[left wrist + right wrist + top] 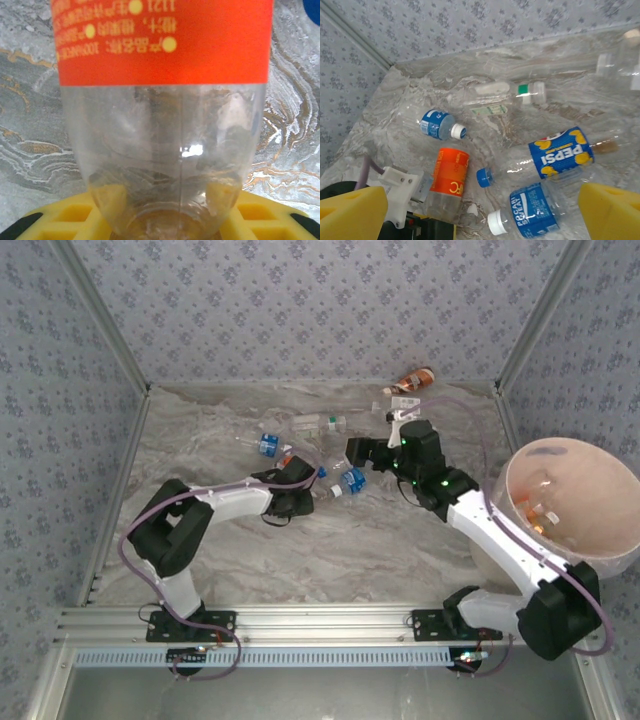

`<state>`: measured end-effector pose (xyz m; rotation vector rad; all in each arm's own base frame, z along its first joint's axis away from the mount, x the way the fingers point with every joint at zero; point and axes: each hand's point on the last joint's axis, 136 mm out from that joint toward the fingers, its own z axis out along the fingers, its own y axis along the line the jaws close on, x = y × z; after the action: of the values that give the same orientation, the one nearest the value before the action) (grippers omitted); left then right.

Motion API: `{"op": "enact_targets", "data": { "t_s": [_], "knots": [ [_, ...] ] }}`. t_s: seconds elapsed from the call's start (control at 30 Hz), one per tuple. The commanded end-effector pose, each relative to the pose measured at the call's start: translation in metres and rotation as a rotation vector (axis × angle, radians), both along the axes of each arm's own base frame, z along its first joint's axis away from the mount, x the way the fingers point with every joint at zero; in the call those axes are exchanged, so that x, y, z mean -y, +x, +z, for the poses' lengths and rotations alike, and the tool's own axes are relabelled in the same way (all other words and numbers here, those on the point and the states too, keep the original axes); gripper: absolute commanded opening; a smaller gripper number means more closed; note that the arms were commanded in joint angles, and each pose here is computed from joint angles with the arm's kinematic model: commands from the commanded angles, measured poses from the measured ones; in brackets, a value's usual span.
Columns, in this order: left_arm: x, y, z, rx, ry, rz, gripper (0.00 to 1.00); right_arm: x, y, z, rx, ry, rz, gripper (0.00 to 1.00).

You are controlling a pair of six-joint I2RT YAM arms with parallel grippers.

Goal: Put the plastic bottles in the bin

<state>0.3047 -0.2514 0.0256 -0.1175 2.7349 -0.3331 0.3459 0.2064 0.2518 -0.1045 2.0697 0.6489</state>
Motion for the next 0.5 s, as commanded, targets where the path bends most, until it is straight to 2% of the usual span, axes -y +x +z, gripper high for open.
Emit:
{"op": "enact_targets", "data": {
  "t_s": [0.0, 0.23, 0.47],
  "knots": [
    [0.021, 0.019, 0.015, 0.096, -0.13, -0.073, 0.41, -0.026, 0.011, 0.005, 0.053, 0.066, 0.046, 1.0],
    [0.015, 0.016, 0.034, 0.173, -0.214, -0.188, 0.38, -0.05, 0.031, -0.008, 0.004, 0.146, -0.02, 1.0],
    [0.017, 0.006, 0.08, 0.314, -0.285, -0.344, 0.37, -0.056, 0.032, -0.017, -0.111, 0.181, 0.033, 1.0]
  ]
}}
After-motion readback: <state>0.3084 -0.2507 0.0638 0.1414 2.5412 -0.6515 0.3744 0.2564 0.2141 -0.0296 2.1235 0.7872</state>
